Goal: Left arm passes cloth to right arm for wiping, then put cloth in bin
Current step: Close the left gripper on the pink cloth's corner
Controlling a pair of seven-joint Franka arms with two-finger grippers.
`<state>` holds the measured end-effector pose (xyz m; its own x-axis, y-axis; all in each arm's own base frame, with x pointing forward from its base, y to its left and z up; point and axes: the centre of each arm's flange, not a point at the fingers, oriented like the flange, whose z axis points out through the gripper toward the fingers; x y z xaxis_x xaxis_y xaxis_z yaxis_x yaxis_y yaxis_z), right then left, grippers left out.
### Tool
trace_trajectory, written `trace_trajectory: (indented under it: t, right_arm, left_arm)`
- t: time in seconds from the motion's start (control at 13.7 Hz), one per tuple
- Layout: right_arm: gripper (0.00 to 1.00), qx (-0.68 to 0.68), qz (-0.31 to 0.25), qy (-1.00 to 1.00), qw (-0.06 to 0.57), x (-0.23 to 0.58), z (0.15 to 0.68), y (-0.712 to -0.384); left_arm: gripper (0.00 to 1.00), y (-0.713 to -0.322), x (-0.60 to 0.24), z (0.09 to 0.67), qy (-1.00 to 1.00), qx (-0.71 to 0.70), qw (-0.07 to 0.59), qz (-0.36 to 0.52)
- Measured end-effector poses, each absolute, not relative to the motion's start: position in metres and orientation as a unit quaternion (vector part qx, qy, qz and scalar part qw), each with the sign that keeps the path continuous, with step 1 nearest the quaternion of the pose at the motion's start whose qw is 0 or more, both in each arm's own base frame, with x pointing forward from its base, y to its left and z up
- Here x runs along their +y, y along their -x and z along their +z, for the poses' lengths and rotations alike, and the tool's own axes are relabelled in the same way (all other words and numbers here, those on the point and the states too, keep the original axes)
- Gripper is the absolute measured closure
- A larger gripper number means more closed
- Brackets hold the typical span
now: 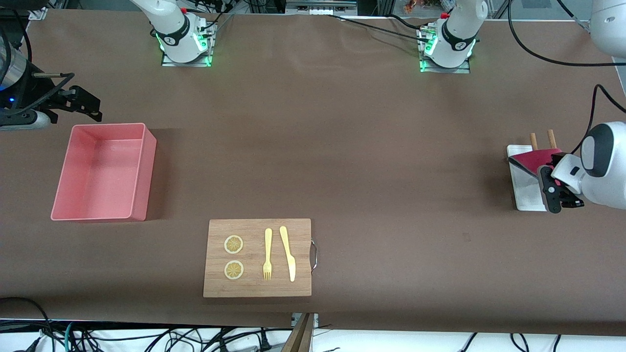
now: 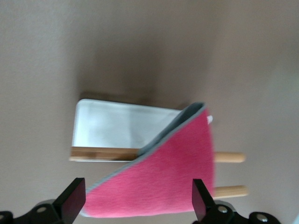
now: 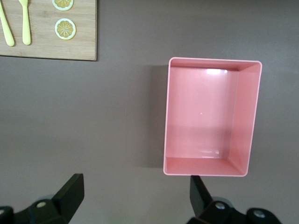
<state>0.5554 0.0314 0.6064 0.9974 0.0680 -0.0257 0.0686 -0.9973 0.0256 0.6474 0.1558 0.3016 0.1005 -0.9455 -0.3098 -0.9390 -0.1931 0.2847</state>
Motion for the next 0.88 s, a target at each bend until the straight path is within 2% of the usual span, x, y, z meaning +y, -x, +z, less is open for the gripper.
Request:
trace_trajectory:
  t: [0.29, 0.44, 0.51, 0.73, 0.8, 0.88]
  right_arm:
    - [0.0, 0.034, -0.012, -0.999, 0.013, 0.031, 0.606, -0.555]
    - [0.0, 0.034, -0.012, -0.999, 0.013, 0.031, 0.606, -0.555]
    - [0.0, 0.034, -0.012, -0.999, 0.013, 0.031, 0.606, -0.555]
    - [0.0, 0.034, -0.012, -0.999, 0.013, 0.031, 0.606, -0.555]
    - [0.0, 0.034, -0.012, -0.999, 0.013, 0.031, 0.606, -0.555]
    - [0.0, 0.034, -0.012, -0.999, 0.013, 0.031, 0.606, -0.555]
  left_arm:
    - [0.0, -0.655, 0.147, 0.278, -0.704, -0.672, -0.004, -0.229]
    - [0.04, -0.655, 0.147, 0.278, -0.688, -0.689, 0.0, -0.228]
    - [0.13, -0.655, 0.148, 0.278, -0.681, -0.696, 0.003, -0.228]
    - [0.48, -0.654, 0.152, 0.278, -0.664, -0.712, 0.01, -0.228]
    - [0.56, -0.654, 0.154, 0.278, -0.662, -0.714, 0.011, -0.228]
    - [0.56, -0.653, 0.156, 0.278, -0.661, -0.714, 0.012, -0.228]
